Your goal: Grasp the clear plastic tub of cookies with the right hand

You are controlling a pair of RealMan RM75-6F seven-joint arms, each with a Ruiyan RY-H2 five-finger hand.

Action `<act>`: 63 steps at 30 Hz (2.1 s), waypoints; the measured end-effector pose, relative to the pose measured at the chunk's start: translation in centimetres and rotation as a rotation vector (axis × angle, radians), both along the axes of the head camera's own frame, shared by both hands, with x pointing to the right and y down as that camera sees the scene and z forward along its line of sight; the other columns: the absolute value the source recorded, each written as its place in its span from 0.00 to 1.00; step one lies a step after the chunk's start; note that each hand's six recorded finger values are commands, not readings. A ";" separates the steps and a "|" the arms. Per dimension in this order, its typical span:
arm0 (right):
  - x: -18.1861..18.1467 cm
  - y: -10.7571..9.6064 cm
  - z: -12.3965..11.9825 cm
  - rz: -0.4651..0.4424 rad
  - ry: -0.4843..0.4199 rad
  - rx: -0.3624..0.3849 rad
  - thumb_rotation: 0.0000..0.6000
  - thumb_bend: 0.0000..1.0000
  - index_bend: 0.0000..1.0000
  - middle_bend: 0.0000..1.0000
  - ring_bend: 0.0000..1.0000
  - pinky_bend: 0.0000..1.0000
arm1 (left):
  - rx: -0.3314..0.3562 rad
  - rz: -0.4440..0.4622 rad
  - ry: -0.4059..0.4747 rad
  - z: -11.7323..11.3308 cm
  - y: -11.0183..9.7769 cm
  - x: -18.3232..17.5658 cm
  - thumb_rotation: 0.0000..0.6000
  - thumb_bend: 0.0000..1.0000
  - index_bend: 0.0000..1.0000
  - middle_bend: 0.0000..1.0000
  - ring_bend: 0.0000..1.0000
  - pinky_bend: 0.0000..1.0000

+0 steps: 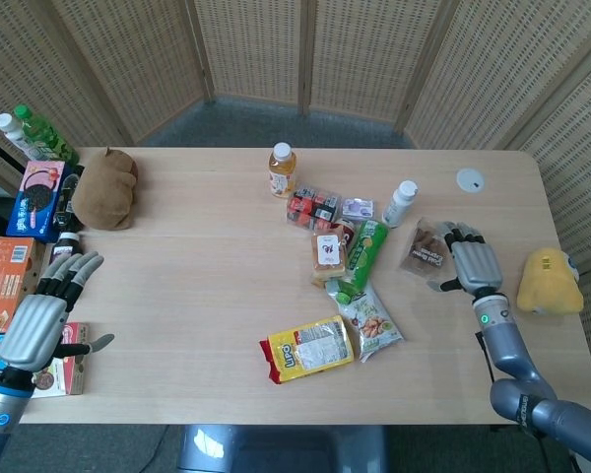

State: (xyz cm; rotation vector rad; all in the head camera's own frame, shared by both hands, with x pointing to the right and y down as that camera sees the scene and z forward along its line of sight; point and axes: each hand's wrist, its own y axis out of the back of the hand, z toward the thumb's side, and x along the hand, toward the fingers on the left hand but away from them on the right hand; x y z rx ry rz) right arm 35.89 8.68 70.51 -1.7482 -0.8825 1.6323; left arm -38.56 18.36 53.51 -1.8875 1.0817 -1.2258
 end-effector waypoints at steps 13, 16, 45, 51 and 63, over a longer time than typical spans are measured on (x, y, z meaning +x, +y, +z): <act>-0.4 -2.0 2.7 -0.015 0.022 -0.057 0.85 0.00 0.00 0.00 0.00 0.00 | 0.001 -0.006 -0.010 0.0 0.0 -0.1 1.00 0.01 0.00 0.00 0.00 0.00; -0.3 -2.5 3.1 -0.018 0.034 -0.070 0.84 0.00 0.00 0.00 0.00 0.00 | 0.002 -0.005 -0.009 0.0 -0.1 0.0 1.00 0.01 0.00 0.00 0.00 0.00; 0.3 -4.3 5.8 0.068 0.026 -0.104 1.00 0.00 0.00 0.00 0.17 0.21 | 0.011 -0.009 -0.021 -0.4 0.2 -0.1 1.00 0.00 0.00 0.00 0.00 0.00; 0.7 -4.3 5.5 0.079 0.024 -0.089 1.00 0.00 0.00 0.05 0.24 0.22 | 0.010 -0.010 -0.023 -0.3 0.1 -0.2 1.00 0.00 0.00 0.00 0.00 0.00; 0.7 -4.6 4.0 0.076 0.010 -0.053 1.00 0.00 0.00 0.12 0.33 0.25 | 0.010 -0.006 -0.021 -0.2 0.0 -0.2 1.00 0.00 0.00 0.00 0.00 0.00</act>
